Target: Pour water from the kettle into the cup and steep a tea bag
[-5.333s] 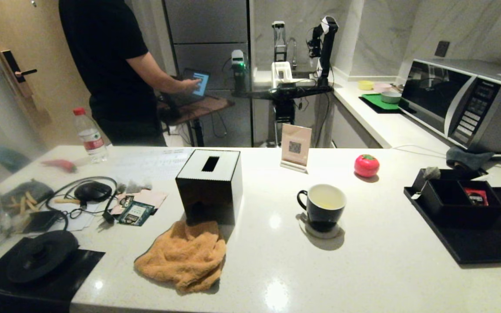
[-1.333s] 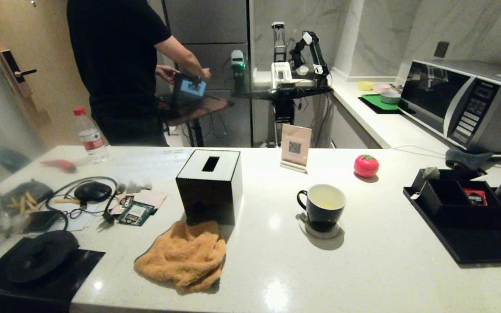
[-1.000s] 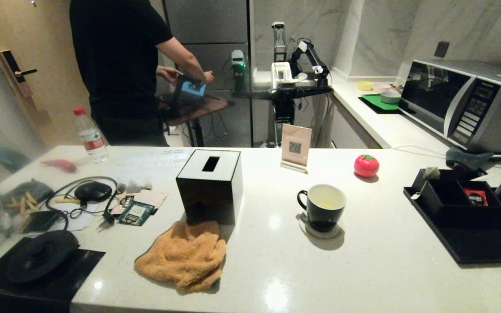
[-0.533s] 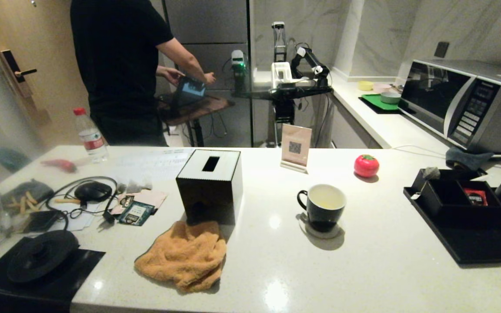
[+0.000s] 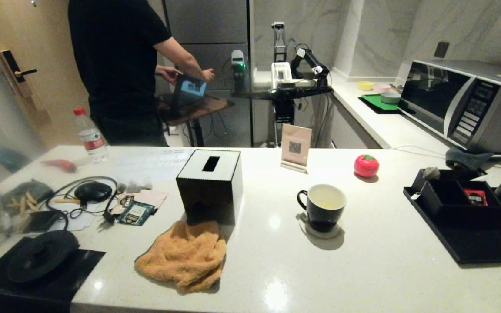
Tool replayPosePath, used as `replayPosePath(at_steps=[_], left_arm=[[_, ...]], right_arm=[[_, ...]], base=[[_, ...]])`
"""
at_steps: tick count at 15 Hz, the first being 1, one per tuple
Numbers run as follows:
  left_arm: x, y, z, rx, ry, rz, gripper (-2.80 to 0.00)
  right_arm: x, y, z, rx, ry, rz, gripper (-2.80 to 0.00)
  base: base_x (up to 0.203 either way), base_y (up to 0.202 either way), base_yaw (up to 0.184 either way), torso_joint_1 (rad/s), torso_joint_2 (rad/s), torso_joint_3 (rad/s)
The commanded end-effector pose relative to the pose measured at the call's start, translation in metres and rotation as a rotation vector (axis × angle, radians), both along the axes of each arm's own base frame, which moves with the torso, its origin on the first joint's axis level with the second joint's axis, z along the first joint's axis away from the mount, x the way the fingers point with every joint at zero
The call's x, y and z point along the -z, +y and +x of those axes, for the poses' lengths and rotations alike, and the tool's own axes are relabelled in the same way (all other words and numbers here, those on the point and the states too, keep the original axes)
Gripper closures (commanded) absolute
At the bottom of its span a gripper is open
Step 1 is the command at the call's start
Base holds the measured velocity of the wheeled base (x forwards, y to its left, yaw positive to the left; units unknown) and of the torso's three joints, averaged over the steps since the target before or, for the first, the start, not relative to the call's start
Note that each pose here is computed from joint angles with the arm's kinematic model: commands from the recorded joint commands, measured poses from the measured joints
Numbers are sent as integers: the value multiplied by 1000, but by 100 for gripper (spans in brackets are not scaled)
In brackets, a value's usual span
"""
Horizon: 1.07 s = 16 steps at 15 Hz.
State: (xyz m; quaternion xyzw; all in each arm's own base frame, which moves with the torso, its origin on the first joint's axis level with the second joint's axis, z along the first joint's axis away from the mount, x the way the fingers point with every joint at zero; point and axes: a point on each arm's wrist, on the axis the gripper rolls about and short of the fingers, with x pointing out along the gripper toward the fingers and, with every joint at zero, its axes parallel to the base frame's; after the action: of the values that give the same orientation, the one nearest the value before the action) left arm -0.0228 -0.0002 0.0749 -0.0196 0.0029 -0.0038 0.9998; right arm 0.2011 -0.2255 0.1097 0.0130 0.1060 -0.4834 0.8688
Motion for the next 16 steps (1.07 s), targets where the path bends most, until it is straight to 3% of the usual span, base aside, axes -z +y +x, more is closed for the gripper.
replayPosePath(at_steps=[1,8,16], left_arm=[[0,0,0,0,0,-1,0],[0,0,0,0,0,-1,0],[0,0,0,0,0,-1,0]], right_arm=[[-6,15,-13,-16,-5,-4,0],[-19,36,-31,-53,-20,-15,0],[-24,84,-57,-241,12,-36,0]], base=[[0,0,0,0,0,0],[0,0,0,0,0,0],[0,0,0,0,0,0]])
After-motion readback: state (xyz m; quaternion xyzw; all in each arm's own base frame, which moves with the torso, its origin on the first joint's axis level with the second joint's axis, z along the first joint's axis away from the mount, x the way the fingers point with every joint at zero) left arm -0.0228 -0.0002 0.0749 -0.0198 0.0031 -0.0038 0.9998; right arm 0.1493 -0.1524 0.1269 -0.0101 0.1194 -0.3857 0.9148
